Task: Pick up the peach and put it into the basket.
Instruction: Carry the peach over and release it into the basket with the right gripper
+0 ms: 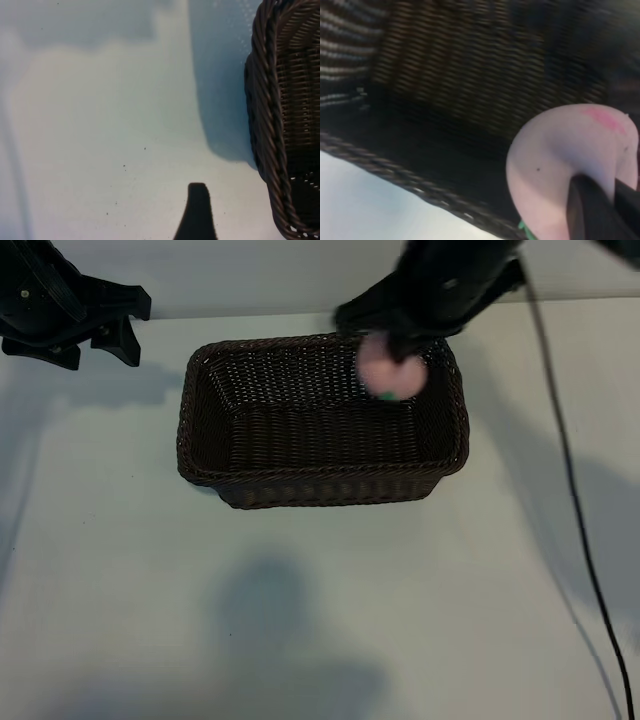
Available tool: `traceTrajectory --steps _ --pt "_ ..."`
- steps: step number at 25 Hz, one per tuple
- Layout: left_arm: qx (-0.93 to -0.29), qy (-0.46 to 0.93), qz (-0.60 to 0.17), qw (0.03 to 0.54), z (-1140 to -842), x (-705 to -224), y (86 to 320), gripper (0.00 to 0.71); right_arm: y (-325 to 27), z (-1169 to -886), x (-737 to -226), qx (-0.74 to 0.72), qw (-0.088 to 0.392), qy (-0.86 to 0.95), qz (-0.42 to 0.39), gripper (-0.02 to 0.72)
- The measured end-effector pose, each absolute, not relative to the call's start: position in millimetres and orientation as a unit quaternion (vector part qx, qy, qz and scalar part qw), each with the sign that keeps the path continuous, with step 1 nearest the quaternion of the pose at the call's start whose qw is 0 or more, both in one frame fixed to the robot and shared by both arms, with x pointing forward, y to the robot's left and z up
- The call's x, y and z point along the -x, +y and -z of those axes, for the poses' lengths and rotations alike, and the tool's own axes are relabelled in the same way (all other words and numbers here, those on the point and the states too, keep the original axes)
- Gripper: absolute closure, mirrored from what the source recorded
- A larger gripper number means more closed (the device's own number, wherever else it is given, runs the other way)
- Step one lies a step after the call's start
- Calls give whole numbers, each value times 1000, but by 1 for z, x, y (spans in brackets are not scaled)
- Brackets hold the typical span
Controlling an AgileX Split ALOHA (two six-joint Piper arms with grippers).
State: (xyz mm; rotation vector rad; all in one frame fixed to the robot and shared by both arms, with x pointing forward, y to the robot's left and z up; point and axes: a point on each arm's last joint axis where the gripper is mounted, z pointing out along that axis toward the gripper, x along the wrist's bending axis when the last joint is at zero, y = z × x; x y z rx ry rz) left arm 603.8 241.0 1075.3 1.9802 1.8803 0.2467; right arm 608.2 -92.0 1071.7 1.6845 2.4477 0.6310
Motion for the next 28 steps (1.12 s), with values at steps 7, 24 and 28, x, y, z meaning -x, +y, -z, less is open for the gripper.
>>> traceTrajectory --steps 7,24,28 --pt "-708 672 -86 196 -1075 -603 241 114 -63 -1019 -622 -544 41 815 -195 659" --pt "-709 672 -86 196 -1075 -603 241 114 -51 -966 -637 -546 22 824 -150 476" --pt "-709 672 -86 196 -1075 -603 241 114 -49 -987 -640 -539 21 828 -151 274"
